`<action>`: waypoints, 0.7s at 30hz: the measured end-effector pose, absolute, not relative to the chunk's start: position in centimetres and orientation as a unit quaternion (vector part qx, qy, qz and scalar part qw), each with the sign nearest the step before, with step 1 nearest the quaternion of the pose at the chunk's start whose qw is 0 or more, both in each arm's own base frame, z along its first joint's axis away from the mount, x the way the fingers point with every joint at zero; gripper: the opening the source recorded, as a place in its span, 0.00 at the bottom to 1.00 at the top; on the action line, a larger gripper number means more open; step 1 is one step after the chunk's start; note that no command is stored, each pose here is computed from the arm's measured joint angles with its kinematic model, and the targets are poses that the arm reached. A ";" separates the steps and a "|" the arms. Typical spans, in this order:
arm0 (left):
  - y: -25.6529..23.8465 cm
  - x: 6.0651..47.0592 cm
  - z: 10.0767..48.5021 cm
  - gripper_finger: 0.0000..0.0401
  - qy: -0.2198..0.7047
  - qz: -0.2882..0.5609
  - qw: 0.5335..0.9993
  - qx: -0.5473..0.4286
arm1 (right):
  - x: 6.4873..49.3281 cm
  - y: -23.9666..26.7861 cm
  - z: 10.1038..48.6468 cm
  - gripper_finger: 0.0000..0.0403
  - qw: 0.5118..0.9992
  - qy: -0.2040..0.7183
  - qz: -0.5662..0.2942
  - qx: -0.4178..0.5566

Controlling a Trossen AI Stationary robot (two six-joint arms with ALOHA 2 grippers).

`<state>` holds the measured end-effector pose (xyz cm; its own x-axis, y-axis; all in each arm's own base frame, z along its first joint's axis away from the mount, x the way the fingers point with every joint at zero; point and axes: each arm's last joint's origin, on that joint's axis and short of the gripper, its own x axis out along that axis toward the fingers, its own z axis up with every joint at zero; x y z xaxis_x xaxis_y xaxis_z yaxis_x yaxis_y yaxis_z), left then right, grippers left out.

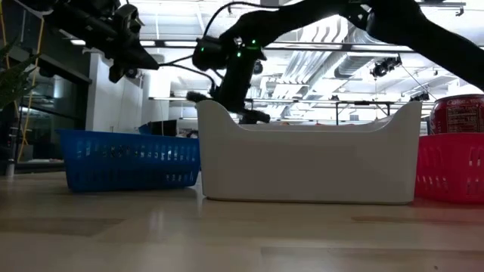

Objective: Sort candy
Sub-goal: Adjust the orange soda can on the table

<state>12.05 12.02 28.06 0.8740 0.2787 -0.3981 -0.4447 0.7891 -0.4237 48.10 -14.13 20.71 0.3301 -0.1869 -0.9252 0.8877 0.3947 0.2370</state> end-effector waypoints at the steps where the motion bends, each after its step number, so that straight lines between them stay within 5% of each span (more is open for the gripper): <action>1: 12.0 12.1 28.1 0.00 0.158 0.195 0.931 -0.264 | 48.2 -14.2 20.2 0.80 0.709 0.440 -0.387 0.394; 21: 12.0 12.1 28.1 0.00 0.147 0.201 0.919 -0.306 | 48.5 -14.9 15.9 0.80 0.691 0.498 -0.377 0.363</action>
<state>12.09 12.03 28.09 0.8755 0.2794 -0.3942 -0.4601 0.7314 -0.5034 48.52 -14.91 15.88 0.2192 -0.1609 -0.9623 0.8831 0.4520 0.1256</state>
